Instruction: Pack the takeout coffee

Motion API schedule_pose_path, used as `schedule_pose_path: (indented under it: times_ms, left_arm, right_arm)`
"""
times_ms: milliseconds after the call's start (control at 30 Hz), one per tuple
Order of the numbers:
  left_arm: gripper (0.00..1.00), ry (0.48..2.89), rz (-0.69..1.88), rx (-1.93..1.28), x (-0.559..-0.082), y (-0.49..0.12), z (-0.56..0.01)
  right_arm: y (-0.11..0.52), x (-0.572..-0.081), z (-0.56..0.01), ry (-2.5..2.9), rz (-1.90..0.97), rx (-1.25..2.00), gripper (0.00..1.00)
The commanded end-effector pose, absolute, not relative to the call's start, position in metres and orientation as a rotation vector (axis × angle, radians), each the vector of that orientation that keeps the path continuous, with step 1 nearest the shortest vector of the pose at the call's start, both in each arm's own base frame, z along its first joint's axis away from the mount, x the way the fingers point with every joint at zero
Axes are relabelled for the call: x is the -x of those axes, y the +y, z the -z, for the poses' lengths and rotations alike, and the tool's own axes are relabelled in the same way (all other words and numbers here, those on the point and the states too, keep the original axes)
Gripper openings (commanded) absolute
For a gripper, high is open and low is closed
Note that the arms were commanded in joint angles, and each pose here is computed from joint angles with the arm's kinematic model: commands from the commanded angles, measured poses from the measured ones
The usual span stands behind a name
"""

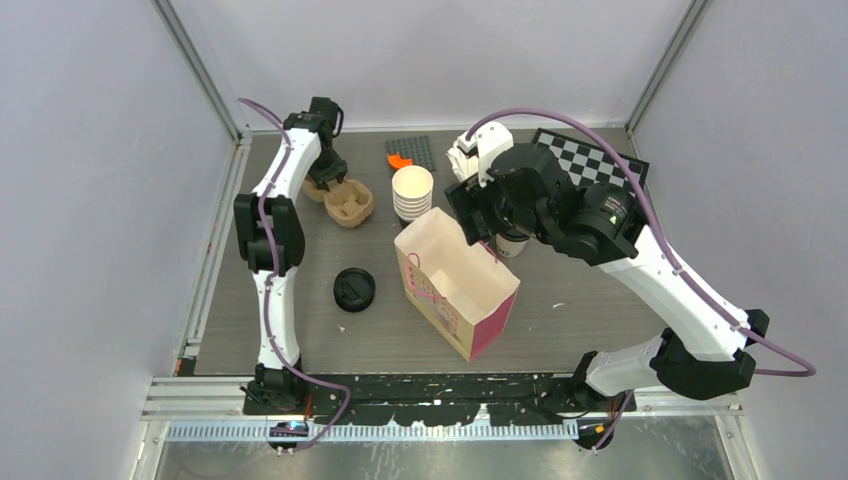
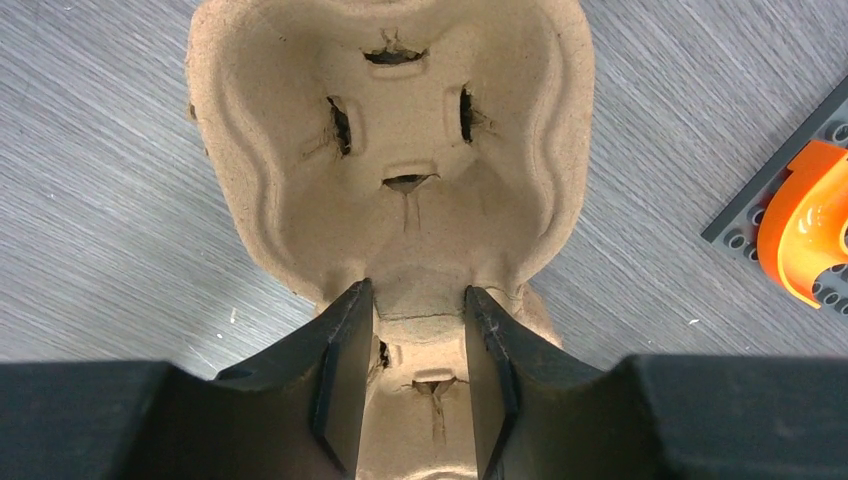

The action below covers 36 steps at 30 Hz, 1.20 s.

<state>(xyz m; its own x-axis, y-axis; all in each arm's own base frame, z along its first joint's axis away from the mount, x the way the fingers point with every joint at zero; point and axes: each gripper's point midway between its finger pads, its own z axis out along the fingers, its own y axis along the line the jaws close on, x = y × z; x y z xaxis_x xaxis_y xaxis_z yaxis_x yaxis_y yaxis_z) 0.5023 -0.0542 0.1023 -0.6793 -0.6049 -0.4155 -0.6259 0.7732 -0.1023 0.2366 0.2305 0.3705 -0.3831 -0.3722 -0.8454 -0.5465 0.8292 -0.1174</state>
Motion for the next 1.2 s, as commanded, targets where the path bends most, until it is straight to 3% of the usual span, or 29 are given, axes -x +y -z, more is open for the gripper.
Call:
schedule_pose_path:
  times_ms: [0, 1167]
  left_arm:
    - [0.32, 2.496, -0.050, 0.915, -0.506, -0.050, -0.129]
    - [0.32, 2.422, 0.101, 0.784, -0.485, -0.055, -0.224]
  right_arm:
    - [0.225, -0.235, -0.385, 1.970, -0.233, 0.654, 0.91]
    - [0.248, -0.232, -0.398, 1.941, -0.376, 0.643, 0.91]
